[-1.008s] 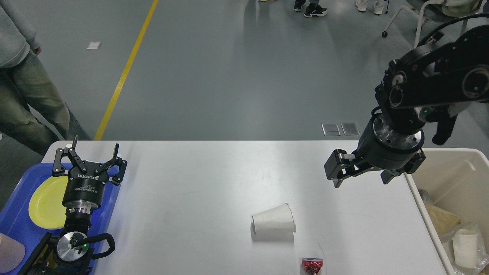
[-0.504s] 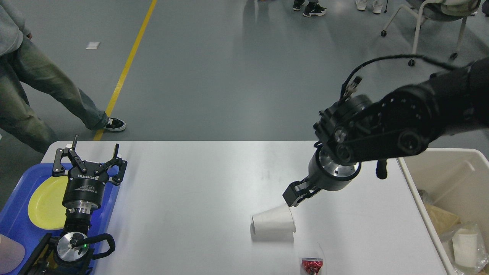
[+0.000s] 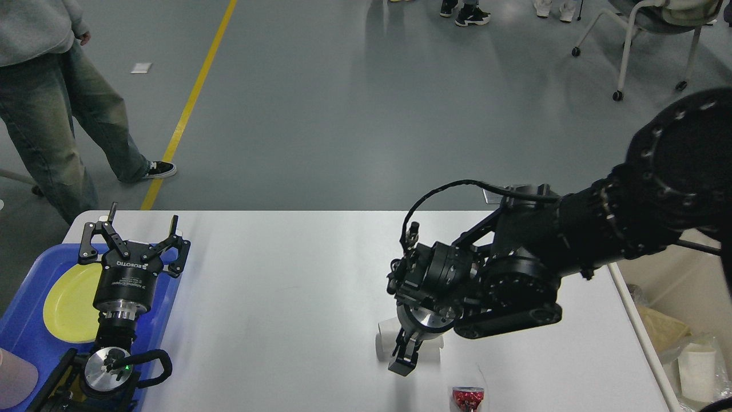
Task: Tidy desktop
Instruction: 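Grasp the lying white paper cup with the right gripper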
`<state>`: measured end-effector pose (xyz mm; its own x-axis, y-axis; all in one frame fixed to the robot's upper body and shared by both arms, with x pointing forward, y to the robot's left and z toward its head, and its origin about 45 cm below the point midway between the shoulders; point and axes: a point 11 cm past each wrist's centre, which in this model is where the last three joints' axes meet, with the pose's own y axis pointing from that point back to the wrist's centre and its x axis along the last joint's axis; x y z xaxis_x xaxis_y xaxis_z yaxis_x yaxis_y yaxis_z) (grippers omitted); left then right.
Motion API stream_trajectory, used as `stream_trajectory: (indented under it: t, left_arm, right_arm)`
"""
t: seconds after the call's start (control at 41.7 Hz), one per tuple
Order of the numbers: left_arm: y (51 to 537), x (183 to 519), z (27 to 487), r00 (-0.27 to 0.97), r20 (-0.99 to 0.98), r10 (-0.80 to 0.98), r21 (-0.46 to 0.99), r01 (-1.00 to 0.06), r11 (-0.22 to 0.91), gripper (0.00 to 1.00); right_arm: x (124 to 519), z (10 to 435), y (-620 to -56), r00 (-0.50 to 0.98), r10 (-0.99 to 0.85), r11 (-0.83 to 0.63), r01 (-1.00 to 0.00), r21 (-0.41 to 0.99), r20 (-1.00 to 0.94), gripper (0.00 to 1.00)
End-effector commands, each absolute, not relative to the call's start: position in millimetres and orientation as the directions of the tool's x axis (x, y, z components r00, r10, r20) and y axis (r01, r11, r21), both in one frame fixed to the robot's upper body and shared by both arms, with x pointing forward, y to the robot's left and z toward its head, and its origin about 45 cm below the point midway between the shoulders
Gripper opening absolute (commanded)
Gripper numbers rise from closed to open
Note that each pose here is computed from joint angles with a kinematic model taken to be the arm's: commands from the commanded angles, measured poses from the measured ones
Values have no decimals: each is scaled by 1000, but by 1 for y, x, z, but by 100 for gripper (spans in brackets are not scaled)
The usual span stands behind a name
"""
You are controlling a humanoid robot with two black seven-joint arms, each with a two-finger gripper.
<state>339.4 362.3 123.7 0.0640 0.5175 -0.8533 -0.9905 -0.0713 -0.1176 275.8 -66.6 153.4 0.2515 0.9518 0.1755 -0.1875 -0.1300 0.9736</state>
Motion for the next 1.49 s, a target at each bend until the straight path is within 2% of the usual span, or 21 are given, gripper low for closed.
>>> stream_trajectory:
  t: [0.0, 0.24, 0.504, 0.768, 1.464]
  left_arm:
    - [362, 340, 124, 65, -853, 518, -119, -990, -71, 96]
    - [362, 339, 124, 64, -853, 518, -117, -990, -72, 96]
    - [362, 340, 124, 65, -853, 518, -119, -990, -71, 96]
    - [362, 339, 124, 64, -853, 518, -117, -990, -72, 96]
    - [362, 339, 124, 64, -853, 518, -117, -990, -72, 96]
  right_arm:
    - [281, 127, -49, 132, 969, -173, -242, 955, 209, 98]
    - [296, 92, -57, 7, 977, -201, -325, 924, 215, 98]
    - [292, 76, -66, 16, 980, -185, -314, 931, 200, 98]
    - [297, 64, -101, -11, 996, -90, -334, 938, 91, 98]
    - [295, 58, -107, -2, 996, -89, -334, 939, 93, 98]
